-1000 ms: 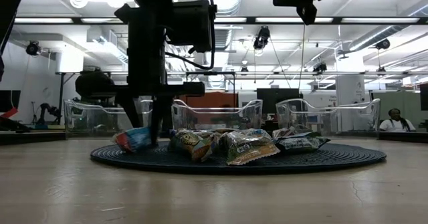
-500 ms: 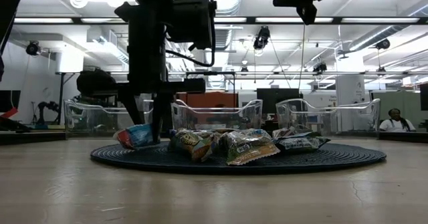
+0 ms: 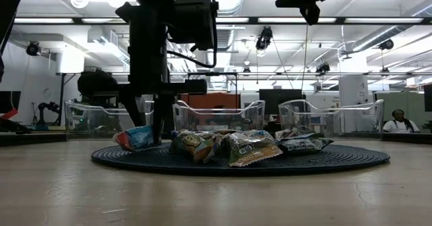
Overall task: Pick and place Granola Bars by type
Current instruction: Put the red granola bar into the left transparent bin
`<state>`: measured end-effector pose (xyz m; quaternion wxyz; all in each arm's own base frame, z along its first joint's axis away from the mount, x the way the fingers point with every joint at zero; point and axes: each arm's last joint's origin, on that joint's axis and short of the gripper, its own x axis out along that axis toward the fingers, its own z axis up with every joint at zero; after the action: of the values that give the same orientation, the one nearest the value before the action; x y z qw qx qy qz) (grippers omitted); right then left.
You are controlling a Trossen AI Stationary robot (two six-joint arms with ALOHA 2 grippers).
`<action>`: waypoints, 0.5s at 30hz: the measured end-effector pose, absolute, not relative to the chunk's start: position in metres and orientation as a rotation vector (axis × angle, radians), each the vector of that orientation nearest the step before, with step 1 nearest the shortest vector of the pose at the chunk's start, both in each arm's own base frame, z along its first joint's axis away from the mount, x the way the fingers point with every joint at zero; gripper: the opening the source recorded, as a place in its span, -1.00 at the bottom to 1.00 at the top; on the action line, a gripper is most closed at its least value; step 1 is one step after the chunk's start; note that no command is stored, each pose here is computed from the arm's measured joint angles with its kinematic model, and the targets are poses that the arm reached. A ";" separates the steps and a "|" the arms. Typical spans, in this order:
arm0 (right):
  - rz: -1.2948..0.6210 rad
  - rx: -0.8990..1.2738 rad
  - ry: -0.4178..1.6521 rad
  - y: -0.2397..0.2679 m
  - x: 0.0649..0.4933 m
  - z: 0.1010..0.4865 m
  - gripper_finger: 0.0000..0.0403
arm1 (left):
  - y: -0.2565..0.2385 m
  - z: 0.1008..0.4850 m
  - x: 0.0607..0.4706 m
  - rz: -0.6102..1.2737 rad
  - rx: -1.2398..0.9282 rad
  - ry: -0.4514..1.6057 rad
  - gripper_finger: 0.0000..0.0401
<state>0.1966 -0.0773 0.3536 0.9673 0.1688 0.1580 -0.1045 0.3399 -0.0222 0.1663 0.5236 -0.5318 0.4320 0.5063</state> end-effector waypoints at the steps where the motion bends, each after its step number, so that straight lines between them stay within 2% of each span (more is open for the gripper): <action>1: -0.211 0.341 0.320 -0.077 0.197 0.354 -0.96 | -0.022 0.166 0.340 1.211 -1.272 1.035 -0.74; 15: -0.211 0.341 0.318 -0.077 0.197 0.354 -0.96 | -0.022 0.172 0.338 1.193 -1.257 1.044 -0.84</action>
<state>0.1966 -0.0774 0.3538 0.9674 0.1687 0.1573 -0.1046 0.3378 -0.0221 0.1716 0.5305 -0.5265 0.4375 0.4999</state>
